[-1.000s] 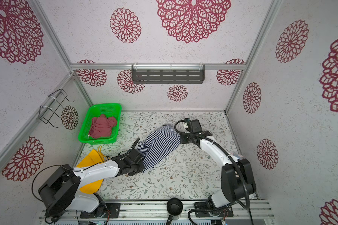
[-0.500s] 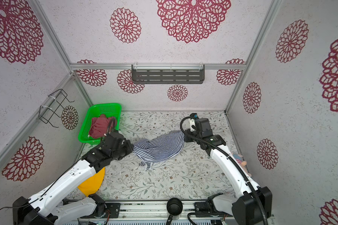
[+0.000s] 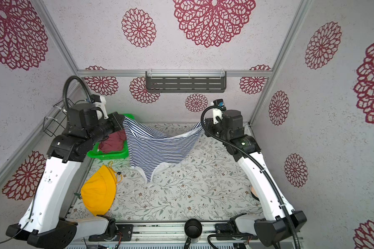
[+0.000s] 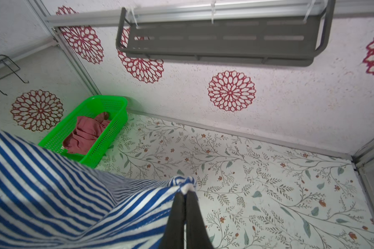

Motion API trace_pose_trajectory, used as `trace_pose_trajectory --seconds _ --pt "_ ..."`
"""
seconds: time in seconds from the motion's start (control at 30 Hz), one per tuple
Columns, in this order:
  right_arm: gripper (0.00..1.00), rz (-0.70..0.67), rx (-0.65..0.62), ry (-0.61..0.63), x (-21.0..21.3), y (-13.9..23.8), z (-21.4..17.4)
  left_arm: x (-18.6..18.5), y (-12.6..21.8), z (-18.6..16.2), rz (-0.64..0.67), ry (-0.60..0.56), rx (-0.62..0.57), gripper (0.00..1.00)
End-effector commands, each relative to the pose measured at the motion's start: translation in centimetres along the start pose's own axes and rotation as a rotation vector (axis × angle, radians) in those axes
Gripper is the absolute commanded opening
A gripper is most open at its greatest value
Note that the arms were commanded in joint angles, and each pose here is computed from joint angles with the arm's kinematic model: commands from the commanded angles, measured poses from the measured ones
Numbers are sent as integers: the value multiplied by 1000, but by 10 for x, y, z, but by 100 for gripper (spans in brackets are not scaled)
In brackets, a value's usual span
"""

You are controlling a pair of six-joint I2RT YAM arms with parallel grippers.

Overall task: Fold and stack the tank tops
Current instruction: 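Lift the tank top high with both grippers and shake it out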

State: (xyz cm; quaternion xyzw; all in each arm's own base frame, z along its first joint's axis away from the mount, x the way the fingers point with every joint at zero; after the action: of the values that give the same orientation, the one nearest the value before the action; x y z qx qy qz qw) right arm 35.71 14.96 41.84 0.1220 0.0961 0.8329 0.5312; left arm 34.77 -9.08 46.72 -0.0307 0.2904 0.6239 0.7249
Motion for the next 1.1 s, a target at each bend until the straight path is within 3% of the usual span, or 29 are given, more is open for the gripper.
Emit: trace_pose_trajectory --seconds 0.0,0.17,0.3,0.5,0.67,0.87,1.0,1.07 --pt "0 44 -184 50 13 52 49 -8 30 23 -9 -109 -46 0" --pt "0 35 -219 63 15 82 60 -15 68 48 -20 -137 -134 0" --pt "0 16 -195 60 11 77 56 -4 64 43 27 -143 -136 0" --pt "0 -67 -36 31 -8 25 30 9 -9 2 6 -110 42 0" --pt "0 -134 39 112 -29 -47 22 37 -72 12 6 -74 93 0" --pt "0 -57 -73 88 -50 -120 72 40 -148 56 -99 7 31 0" --pt "0 -40 -173 110 -53 -122 118 16 -158 93 -196 26 -52 0" --pt "0 -19 -223 140 -45 -103 139 1 -142 112 -246 22 -107 0"
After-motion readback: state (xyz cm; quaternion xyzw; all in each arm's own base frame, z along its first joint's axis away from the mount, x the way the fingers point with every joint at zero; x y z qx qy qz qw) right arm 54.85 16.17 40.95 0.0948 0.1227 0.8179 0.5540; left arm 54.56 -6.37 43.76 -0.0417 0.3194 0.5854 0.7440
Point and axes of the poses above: each gripper's point midway between its finger pads, its own y axis back along the fingers, its own x axis along the line the jaws close on, z = x × y, the point moved 1 cm from there along y, back along the fingers, and after that the axes turned 2 degrees about y, right-handed, at the moved point
